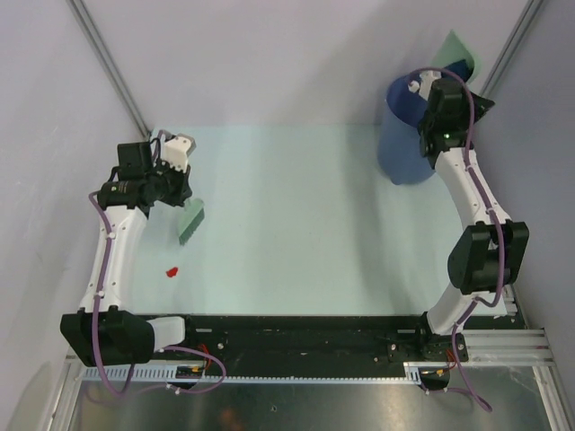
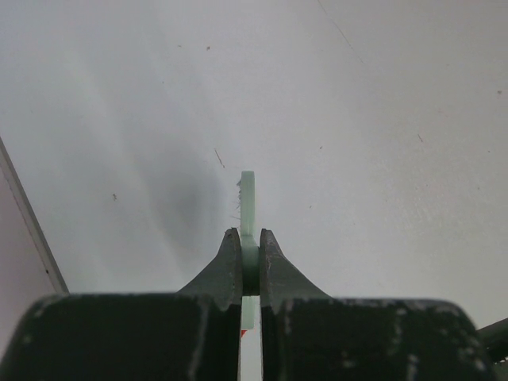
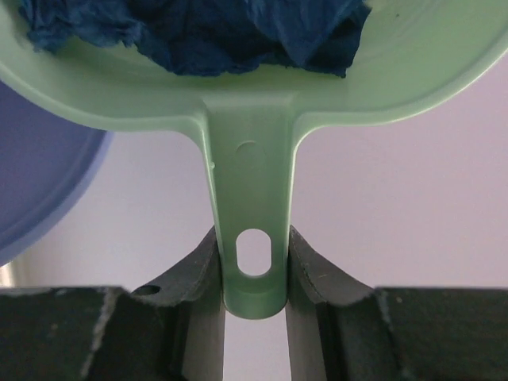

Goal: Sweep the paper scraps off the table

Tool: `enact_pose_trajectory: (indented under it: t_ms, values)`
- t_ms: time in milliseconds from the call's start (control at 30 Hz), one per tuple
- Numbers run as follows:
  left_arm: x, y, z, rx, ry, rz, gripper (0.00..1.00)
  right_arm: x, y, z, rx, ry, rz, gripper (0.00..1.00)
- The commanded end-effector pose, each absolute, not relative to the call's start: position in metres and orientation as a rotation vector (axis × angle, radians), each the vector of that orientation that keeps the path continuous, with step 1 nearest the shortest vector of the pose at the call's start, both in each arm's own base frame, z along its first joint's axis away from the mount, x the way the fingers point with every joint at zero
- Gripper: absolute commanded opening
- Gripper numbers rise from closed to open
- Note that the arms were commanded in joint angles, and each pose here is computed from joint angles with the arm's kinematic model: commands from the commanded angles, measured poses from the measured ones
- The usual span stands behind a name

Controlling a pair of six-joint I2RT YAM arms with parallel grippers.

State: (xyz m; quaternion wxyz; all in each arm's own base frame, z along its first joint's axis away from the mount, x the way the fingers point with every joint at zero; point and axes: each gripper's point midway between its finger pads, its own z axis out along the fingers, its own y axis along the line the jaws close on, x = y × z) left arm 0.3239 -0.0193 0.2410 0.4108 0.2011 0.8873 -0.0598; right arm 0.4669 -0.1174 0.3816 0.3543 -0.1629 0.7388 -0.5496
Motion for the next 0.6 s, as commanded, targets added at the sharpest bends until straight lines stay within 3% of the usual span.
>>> enact_pose_trajectory:
  t_ms: [0,367,467,567]
  values:
    - [0.328,-0.024,0.252,0.542,2.169,-0.164,0.00,0.446,-0.131,0.464,-0.419,1.608,-1.840,0.00]
    - [0.326,-0.023,0.255,0.549,2.158,-0.148,0.00,0.463,-0.130,0.452,-0.654,1.529,-1.914,0.00]
    - [0.325,-0.022,0.257,0.546,2.152,-0.145,0.00,0.454,-0.132,0.460,-0.485,1.572,-1.809,0.00]
    - [0.324,-0.025,0.258,0.548,2.146,-0.163,0.00,0.445,-0.114,0.473,-0.275,1.593,-1.479,0.00]
